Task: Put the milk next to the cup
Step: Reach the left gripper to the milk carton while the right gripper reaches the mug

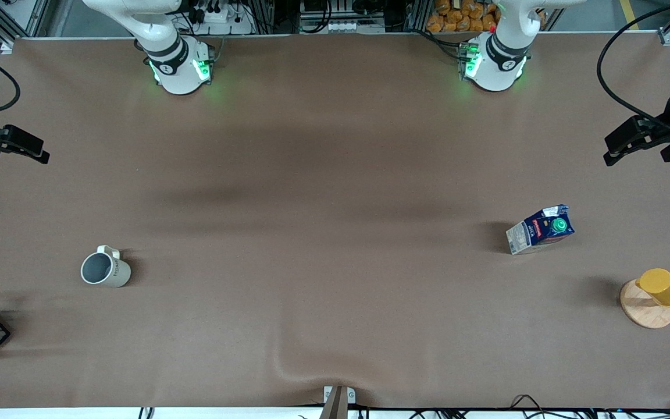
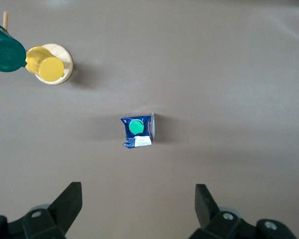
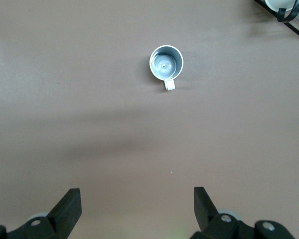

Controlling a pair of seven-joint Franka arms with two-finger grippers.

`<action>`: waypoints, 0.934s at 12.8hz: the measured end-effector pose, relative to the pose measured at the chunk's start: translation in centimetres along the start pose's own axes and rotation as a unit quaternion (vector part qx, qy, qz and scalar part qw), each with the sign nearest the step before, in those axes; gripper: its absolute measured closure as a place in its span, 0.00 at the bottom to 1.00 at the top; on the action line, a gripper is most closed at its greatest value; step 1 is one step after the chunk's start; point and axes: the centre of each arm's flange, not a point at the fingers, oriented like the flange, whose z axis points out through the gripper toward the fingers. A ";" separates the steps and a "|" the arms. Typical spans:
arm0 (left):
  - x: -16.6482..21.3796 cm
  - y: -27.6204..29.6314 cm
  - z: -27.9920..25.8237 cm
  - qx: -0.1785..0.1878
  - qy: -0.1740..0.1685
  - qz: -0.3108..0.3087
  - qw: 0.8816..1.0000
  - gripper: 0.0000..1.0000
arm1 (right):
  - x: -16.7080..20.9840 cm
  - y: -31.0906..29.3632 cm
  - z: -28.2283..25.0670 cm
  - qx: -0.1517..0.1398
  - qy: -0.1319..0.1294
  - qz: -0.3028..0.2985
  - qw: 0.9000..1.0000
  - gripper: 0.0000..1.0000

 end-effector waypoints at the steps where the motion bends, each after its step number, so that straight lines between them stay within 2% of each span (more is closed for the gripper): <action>1: 0.2 -0.5 0.8 0.001 -0.007 -0.001 1.000 0.00 | 0.0 0.0 0.0 0.000 0.000 0.000 1.000 0.00; 3: 1.4 -1.7 3.6 0.003 -0.024 -0.004 1.000 0.00 | 0.0 0.0 0.0 0.000 0.000 0.000 1.000 0.00; 6: 3.4 -2.5 9.6 0.002 -0.025 -0.010 1.000 0.00 | 0.0 0.0 0.0 0.000 0.000 0.000 1.000 0.00; 12: 3.5 -2.0 20.7 0.000 -0.028 -0.006 1.000 0.00 | 0.0 0.1 0.1 0.000 -0.002 0.001 1.000 0.00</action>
